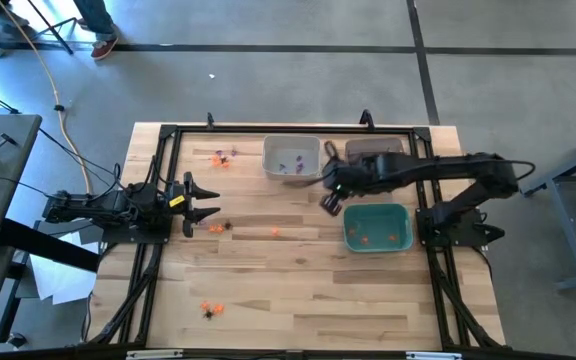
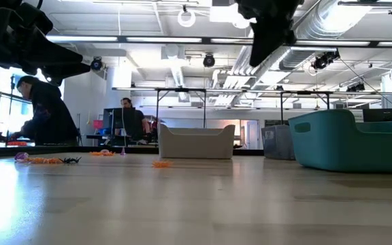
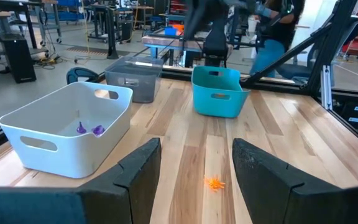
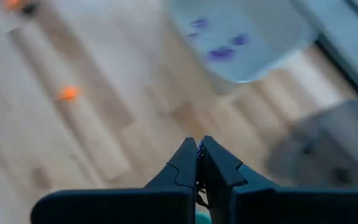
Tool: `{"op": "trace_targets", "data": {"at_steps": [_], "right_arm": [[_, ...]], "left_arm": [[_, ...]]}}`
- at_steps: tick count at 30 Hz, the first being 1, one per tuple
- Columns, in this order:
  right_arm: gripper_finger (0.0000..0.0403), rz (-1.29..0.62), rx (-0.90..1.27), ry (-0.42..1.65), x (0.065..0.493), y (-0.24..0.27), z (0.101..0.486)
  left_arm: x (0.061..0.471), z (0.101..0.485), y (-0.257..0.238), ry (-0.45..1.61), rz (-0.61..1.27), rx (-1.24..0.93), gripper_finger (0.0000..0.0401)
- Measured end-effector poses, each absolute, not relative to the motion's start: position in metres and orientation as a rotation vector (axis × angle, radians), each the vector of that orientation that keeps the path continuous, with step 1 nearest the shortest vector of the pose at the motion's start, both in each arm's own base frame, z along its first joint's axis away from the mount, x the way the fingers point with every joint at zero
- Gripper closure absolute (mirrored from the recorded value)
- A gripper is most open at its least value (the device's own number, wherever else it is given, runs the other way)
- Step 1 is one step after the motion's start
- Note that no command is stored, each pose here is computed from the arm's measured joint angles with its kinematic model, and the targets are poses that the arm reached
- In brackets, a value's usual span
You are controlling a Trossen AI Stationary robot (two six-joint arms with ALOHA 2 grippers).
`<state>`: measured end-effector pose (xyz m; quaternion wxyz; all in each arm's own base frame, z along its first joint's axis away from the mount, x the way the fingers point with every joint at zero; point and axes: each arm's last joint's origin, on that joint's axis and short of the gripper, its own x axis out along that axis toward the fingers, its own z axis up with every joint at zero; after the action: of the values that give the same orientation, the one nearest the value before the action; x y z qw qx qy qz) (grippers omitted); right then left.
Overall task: Sort Halloween decoration
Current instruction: Put the black spider toy into the black bin
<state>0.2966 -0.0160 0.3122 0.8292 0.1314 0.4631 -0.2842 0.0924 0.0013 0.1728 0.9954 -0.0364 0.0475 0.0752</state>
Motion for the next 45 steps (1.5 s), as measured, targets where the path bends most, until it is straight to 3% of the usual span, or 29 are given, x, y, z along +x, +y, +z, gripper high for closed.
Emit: {"op": "trace_targets", "data": {"at_steps": [17,31,45], "right_arm": [[0.0399,-1.029,0.420,1.220,0.223,-0.162,0.307],[0.0398,-0.908,0.463,1.250,0.215,-0.177,0.302],[0.0398,-0.821,0.700,1.256,0.185,-0.182,0.186]], "left_arm": [[0.092,0.173,0.001,0.095,0.150,-0.073,0.0215],[0.092,0.173,0.001,0.095,0.150,-0.073,0.0215],[0.092,0.173,0.001,0.095,0.150,-0.073,0.0215]]}}
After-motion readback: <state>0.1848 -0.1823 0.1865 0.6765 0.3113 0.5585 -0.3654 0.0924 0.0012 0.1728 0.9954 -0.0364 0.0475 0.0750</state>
